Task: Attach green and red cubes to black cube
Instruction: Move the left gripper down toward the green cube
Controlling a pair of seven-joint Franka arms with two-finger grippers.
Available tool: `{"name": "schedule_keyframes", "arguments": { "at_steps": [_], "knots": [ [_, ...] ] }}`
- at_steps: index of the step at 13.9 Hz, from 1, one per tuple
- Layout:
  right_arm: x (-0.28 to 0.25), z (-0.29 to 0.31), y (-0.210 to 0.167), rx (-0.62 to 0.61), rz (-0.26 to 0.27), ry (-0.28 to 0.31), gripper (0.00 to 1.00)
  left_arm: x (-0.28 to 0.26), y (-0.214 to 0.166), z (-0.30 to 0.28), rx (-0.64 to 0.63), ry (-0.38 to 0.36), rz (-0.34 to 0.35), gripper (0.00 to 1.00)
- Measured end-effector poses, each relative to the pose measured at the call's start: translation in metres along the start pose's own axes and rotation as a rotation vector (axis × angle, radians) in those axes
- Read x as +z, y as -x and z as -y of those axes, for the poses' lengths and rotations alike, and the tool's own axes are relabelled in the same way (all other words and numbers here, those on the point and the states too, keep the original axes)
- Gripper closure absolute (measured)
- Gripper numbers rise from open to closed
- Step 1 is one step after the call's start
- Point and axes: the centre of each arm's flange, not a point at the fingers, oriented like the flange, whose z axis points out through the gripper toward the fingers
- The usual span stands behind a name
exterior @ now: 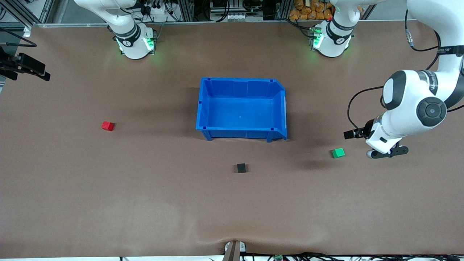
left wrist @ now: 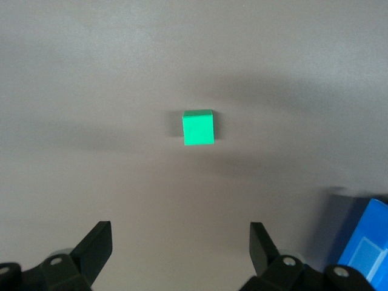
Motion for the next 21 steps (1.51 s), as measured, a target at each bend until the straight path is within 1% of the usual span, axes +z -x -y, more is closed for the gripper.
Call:
{"name": "schedule_keyframes", "arguments": {
  "at_steps": [3,8,12,13,17,21],
  "knots": [
    [0.007,0.000,-0.005,0.000,0.015,0.000,0.00,0.017,-0.010,-0.002,-0.003,0.007,0.004,0.00],
    [0.014,0.000,-0.010,0.001,0.030,0.001,0.00,0.045,-0.022,-0.004,-0.029,0.022,-0.012,0.00],
    [0.020,-0.002,-0.013,0.005,0.041,0.001,0.00,0.066,-0.031,-0.006,-0.042,0.038,-0.036,0.06],
    [0.020,-0.003,-0.013,0.007,0.043,0.000,0.00,0.075,-0.034,-0.007,-0.043,0.043,-0.040,0.06],
    [0.024,-0.004,-0.014,0.008,0.049,0.000,0.00,0.107,-0.040,-0.008,-0.045,0.052,-0.034,0.09],
    [0.031,-0.004,-0.016,0.009,0.057,0.000,0.00,0.121,-0.044,-0.008,-0.049,0.061,-0.050,0.12]
  ]
}}
